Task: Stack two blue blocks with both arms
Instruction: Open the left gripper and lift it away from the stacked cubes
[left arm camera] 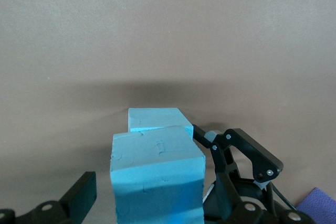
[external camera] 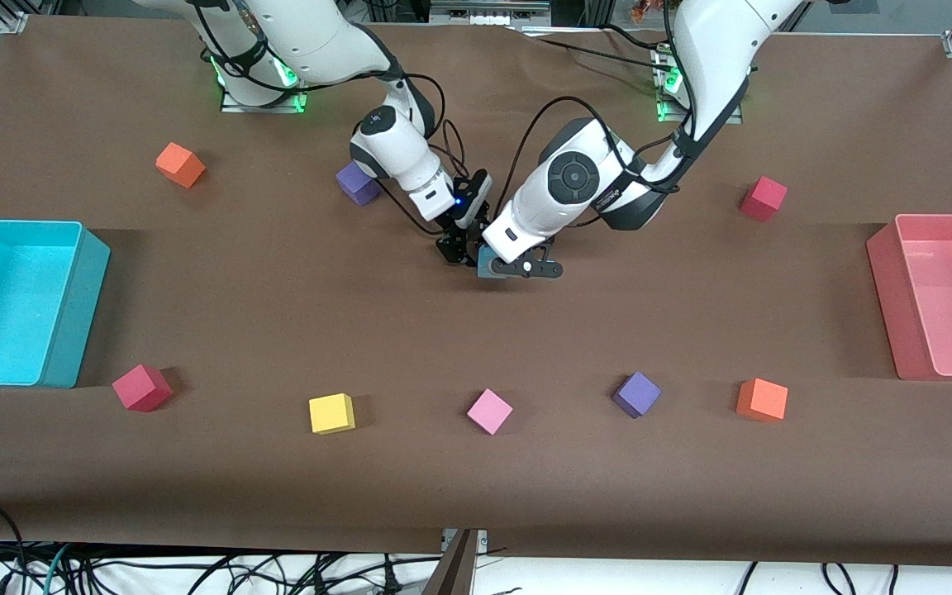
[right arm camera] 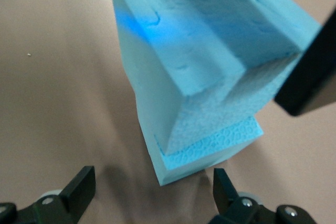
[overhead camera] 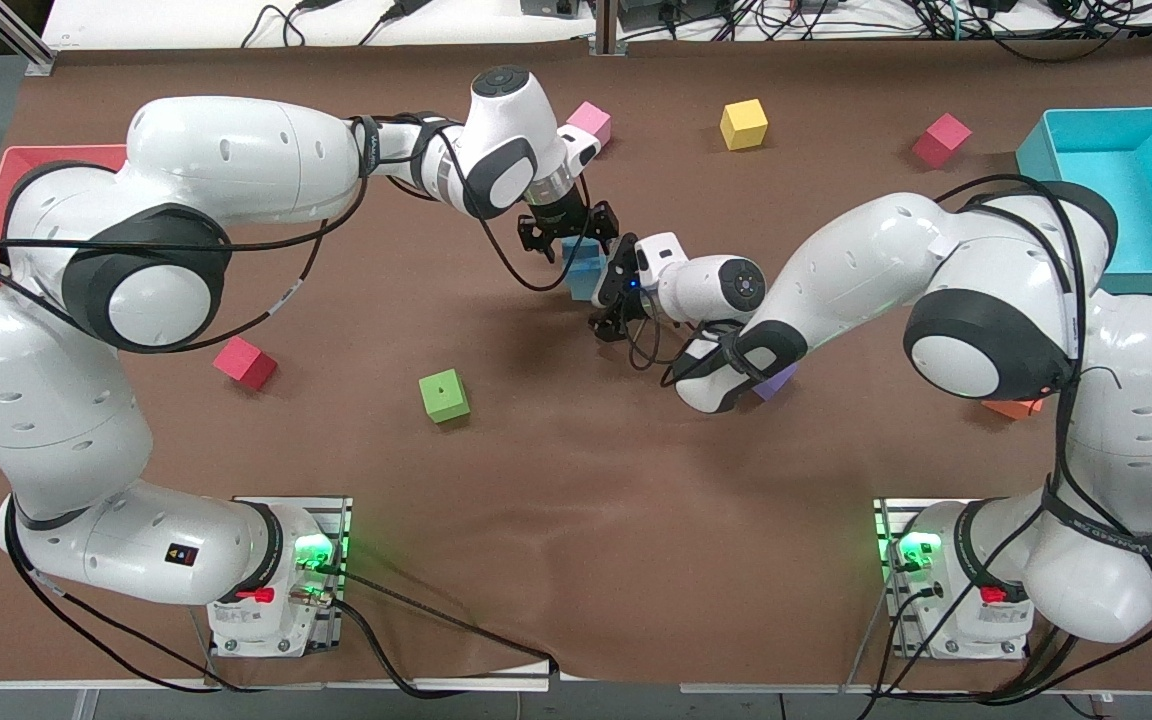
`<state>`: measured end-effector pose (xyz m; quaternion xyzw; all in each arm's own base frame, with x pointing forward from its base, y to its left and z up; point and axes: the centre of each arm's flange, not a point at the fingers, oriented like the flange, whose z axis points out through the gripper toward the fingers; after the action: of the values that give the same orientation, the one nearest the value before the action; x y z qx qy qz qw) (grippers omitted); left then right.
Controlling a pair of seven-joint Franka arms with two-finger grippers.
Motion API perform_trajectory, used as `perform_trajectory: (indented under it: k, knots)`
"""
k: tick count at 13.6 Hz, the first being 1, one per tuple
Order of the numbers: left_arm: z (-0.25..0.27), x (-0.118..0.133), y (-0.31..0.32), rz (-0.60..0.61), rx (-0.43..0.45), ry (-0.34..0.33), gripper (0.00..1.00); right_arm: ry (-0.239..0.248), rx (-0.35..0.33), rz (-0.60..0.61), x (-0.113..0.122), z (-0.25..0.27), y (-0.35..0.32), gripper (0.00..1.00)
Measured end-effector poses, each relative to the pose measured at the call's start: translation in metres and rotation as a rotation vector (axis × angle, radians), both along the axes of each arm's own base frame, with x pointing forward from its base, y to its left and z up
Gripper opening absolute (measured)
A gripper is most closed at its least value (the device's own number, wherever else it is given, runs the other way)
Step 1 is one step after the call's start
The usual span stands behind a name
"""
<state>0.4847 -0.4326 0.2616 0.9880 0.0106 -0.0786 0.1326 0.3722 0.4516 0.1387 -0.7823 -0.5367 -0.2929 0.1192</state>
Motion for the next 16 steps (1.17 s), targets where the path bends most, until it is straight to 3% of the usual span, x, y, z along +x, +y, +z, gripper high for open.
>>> perform_trajectory:
  k: [7, 16]
  knots:
    - [0.028, 0.023, 0.004, 0.023, -0.018, -0.031, 1.00, 0.000, 0.000, 0.000, 0.000, 0.000, 0.000, 0.99]
    - [0.134, 0.089, 0.144, 0.004, 0.104, 0.002, 1.00, 0.001, 0.002, -0.004, 0.000, 0.000, 0.000, 0.99]
